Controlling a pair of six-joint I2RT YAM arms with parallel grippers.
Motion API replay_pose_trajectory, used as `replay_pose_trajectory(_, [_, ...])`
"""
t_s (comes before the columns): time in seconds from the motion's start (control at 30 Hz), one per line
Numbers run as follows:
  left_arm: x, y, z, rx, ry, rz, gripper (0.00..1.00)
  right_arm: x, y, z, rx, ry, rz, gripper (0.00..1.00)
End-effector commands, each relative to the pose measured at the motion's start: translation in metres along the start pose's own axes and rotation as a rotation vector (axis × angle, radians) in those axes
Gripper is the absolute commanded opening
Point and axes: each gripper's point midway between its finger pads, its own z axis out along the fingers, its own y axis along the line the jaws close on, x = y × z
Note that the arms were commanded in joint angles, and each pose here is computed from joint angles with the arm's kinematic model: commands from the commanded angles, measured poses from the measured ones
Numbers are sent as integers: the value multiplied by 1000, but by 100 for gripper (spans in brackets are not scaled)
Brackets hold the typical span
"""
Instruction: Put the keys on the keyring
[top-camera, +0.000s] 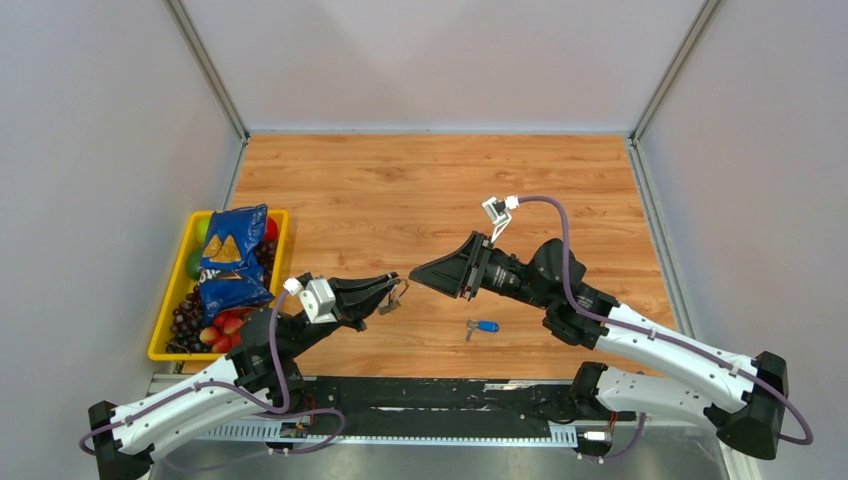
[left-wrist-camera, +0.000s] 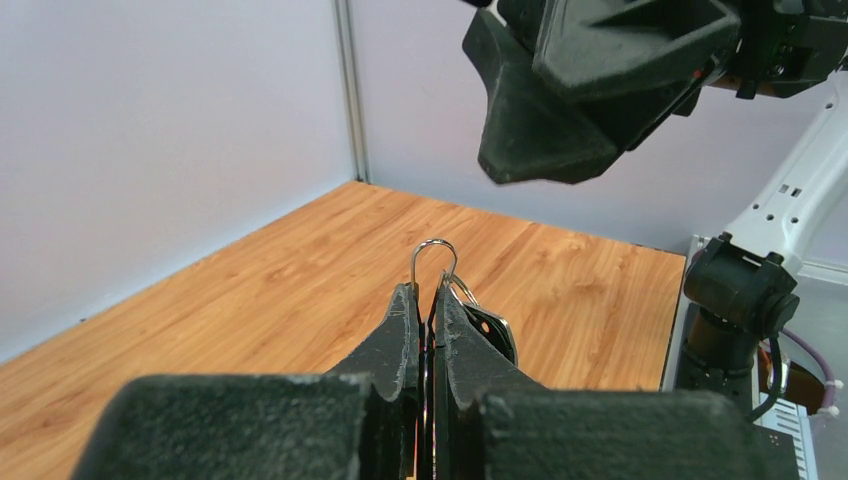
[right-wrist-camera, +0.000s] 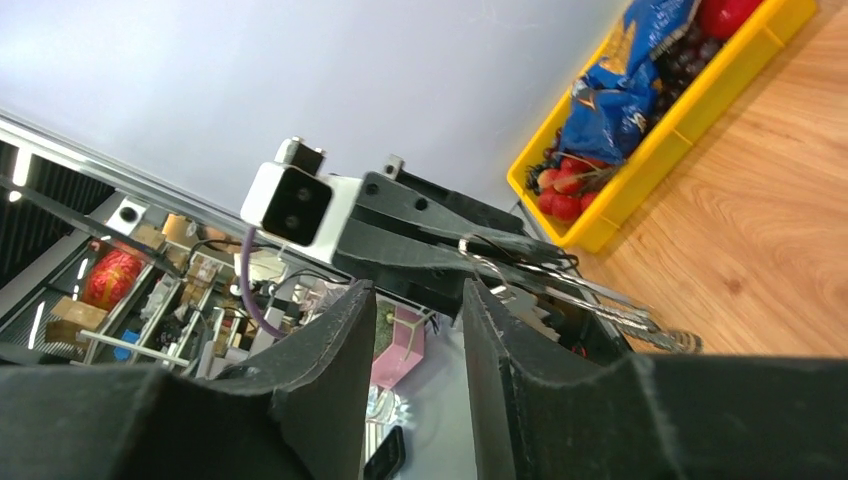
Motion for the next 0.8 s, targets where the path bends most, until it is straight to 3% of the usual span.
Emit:
replay_pose_trajectory(0.0, [-23,-1,2,11,-71,3,1,17,-16,0,36,51,36,40])
replay_pose_trajectory(0.77, [-24,0,1,2,-74,5,0,33,-14,22,12,122,111,42])
